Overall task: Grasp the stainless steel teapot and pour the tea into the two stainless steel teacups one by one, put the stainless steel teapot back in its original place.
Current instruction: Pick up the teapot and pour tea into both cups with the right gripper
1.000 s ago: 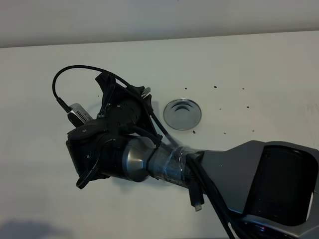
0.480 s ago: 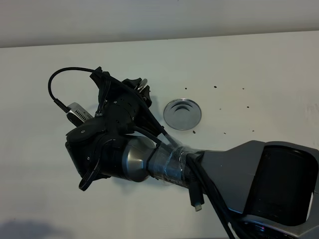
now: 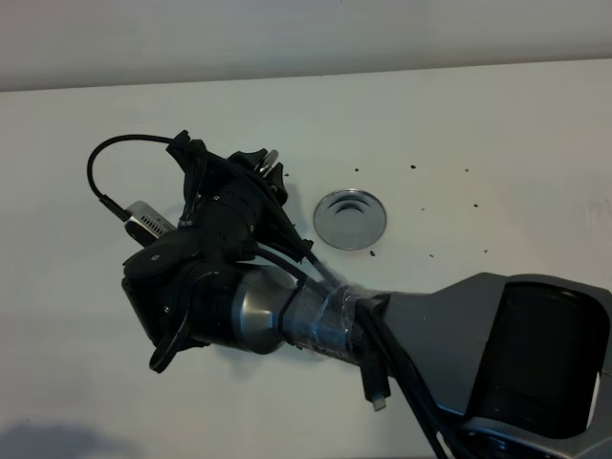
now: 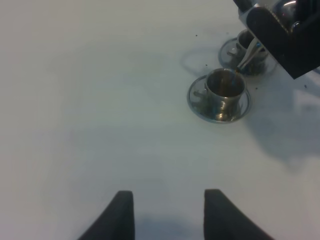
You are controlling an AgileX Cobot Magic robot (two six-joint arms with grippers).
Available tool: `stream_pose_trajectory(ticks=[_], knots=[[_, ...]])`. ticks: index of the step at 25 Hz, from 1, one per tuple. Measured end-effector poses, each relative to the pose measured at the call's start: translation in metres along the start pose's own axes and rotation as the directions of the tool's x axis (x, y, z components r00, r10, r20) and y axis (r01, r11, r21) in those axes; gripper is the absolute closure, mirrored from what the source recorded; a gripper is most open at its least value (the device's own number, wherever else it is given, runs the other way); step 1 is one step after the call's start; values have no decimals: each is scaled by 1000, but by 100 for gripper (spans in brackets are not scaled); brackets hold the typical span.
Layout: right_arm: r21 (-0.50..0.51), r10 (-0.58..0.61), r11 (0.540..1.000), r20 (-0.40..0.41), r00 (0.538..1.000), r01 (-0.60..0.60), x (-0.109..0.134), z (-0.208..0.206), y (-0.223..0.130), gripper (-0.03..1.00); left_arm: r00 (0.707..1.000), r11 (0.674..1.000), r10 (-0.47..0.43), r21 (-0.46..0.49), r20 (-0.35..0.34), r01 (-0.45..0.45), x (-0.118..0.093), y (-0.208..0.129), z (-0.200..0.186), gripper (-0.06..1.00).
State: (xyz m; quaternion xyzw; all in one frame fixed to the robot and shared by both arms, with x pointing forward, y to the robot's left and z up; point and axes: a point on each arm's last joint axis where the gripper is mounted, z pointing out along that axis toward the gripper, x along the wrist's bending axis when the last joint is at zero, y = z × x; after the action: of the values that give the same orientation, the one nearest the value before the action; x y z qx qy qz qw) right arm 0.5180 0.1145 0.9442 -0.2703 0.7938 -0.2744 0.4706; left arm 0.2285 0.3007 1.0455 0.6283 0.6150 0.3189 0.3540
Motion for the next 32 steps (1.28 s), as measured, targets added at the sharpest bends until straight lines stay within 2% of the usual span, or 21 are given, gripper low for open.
stream_pose_trajectory(ticks=[21,26,32], knots=[[13,-20,1000,36,999,19,-3,-4,1,79,1000,1000,-1,0,-1,1,0,0,0,58],[-14,2,1000,-5,1000,-2,1,-4,3,79,1000,1000,-1,0,-1,1,0,0,0,58],[-46,82,995,-67,994,-85,6,-5,7,79,1000,1000,-1,0,-1,1,0,0,0,58]])
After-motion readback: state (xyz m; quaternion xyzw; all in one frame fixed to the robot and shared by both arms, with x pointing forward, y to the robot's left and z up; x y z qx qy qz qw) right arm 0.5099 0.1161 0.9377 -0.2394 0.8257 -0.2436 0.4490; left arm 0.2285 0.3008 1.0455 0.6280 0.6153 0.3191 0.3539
